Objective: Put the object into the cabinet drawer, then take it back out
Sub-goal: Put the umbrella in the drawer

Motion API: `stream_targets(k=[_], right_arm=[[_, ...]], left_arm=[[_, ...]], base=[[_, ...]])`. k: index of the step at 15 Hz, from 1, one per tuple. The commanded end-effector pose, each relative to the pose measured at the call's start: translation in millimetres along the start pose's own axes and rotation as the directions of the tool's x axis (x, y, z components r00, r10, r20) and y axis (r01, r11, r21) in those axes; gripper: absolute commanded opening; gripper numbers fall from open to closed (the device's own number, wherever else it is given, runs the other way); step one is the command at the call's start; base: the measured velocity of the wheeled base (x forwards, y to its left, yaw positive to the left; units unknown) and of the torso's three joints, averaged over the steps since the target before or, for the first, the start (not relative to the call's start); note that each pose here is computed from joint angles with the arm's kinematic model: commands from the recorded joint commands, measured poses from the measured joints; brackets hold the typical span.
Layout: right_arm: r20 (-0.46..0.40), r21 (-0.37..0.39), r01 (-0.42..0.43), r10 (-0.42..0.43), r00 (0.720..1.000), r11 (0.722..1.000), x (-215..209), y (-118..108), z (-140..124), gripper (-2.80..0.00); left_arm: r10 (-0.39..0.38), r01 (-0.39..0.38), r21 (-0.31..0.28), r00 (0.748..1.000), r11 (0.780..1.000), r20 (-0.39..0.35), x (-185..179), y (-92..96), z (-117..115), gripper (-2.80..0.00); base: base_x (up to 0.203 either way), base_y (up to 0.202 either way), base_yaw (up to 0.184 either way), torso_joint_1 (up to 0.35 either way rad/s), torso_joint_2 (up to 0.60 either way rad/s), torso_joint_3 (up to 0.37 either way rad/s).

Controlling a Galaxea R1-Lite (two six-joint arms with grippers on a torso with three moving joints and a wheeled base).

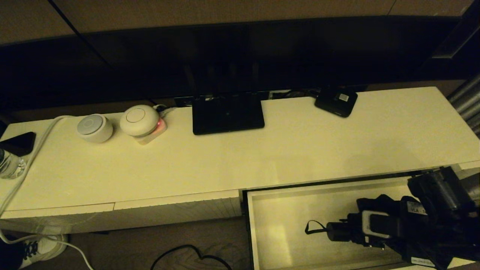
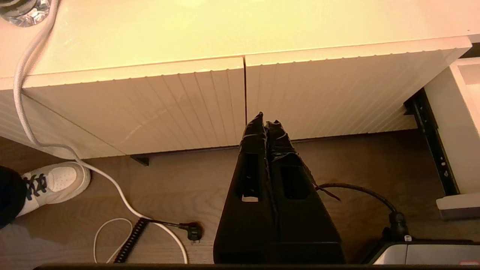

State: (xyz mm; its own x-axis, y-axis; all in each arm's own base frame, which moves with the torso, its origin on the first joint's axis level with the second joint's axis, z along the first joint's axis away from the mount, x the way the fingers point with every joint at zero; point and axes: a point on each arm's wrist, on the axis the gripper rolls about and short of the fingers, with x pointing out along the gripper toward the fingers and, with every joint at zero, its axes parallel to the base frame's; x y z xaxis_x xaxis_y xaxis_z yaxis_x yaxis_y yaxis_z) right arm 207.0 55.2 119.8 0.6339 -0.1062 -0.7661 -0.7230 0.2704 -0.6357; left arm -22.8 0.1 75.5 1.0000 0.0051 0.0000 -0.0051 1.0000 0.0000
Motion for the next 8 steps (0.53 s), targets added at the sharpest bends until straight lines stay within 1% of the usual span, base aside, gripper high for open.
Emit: stream_targets(k=[1,4,8], right_arm=[[-0.037,-0.004,-0.049,0.049,0.998,0.999,31,0,4,-2.8],[-0.046,0.017,-0.038,0.039,0.998,0.999,51,-4,5,-2.8],[-0.032,0.023,-0.012,0.013,0.999,1.0,55,-6,7,-2.8]], left_arm=[[0.0,0.0,0.0,1.0,1.0,-0.003,0,0.0,-1,-2.8],[0.001,-0.001,0.0,1.0,1.0,-0.003,0,0.0,-1,-2.8],[0.001,-0.001,0.0,1.0,1.0,-0.003,0,0.0,-1,-2.8]], base=[[0.0,0.0,0.0,0.0,0.0,0.0],[0.0,0.0,0.0,0.0,0.0,0.0],[0.0,0.0,0.0,0.0,0.0,0.0]])
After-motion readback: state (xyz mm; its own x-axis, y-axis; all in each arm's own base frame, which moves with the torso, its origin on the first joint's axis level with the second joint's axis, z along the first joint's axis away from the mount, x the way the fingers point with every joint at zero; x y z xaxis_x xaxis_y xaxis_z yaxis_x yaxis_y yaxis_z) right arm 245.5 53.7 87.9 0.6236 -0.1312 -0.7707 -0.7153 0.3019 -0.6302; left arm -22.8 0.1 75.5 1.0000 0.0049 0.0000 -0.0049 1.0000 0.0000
